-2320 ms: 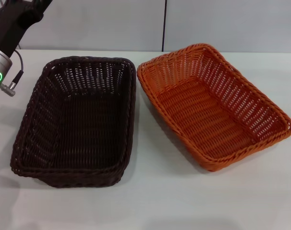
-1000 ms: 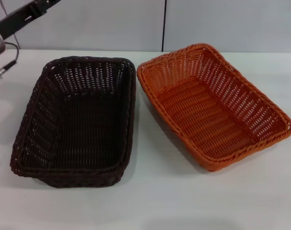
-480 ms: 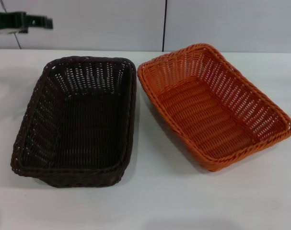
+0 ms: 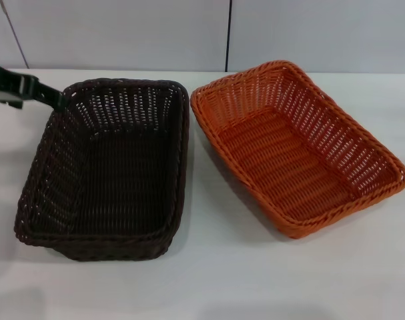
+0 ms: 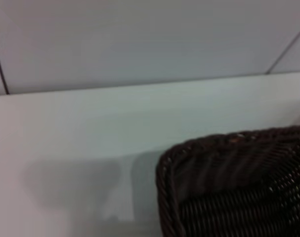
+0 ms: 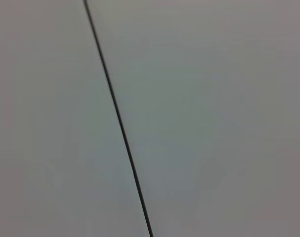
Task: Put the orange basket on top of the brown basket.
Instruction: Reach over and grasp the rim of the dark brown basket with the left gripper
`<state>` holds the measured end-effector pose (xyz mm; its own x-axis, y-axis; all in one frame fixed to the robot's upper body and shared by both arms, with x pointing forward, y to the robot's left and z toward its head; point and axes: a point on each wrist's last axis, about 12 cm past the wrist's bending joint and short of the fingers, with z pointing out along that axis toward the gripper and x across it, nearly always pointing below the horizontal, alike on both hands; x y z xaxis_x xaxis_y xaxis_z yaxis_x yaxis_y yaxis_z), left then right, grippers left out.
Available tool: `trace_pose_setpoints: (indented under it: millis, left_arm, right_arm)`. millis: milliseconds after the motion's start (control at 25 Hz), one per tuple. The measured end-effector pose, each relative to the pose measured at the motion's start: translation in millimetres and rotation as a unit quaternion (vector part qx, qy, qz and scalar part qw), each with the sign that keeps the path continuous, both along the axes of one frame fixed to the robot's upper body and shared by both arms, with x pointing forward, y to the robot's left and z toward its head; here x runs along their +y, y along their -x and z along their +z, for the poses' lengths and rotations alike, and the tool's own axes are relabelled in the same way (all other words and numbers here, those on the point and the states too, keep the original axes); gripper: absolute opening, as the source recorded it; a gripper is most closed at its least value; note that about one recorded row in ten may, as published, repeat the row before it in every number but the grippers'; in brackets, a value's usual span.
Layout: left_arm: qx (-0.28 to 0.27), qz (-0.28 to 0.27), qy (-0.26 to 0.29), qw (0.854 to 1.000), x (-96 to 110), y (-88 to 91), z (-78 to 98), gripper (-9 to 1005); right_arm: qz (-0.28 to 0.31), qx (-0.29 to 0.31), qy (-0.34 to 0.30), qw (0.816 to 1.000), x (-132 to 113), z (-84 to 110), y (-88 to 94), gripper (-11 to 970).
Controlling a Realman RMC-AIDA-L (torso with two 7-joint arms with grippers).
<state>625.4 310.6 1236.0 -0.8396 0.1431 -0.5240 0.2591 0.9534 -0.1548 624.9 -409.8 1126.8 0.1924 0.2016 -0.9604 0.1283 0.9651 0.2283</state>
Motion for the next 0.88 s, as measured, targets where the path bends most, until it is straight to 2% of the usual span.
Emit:
trace_pose_setpoints:
  millis: [80, 200, 280, 400, 680, 880]
  left_arm:
    - [0.0, 0.0, 0.0, 1.0, 0, 0.0, 0.0, 861]
    - [0.023, 0.006, -0.014, 1.0, -7, 6.1, -11.2, 861]
    - [0.023, 0.006, -0.014, 1.0, -7, 6.1, -11.2, 861]
    - [0.044, 0.005, -0.017, 0.999, -11, 7.8, -24.5, 861]
    - [0.053, 0.007, -0.018, 0.998, -14, 9.5, -35.6, 844]
    - [0.072, 0.017, -0.01, 0.997, -12, 10.3, -55.8, 825]
  right_arm:
    - [0.0, 0.002, 0.009, 1.0, 2, -0.3, -1.0, 673]
    - [0.001, 0.004, 0.012, 1.0, 4, -1.0, -1.6, 673]
    - [0.001, 0.003, 0.012, 1.0, 4, -0.8, -1.9, 673]
    - [0.001, 0.003, 0.013, 1.0, 4, -0.1, -2.1, 673]
    - [0.002, 0.002, 0.019, 1.0, 2, 2.2, -2.9, 673]
    - [0.004, 0.004, 0.021, 1.0, 1, 2.1, -3.0, 672]
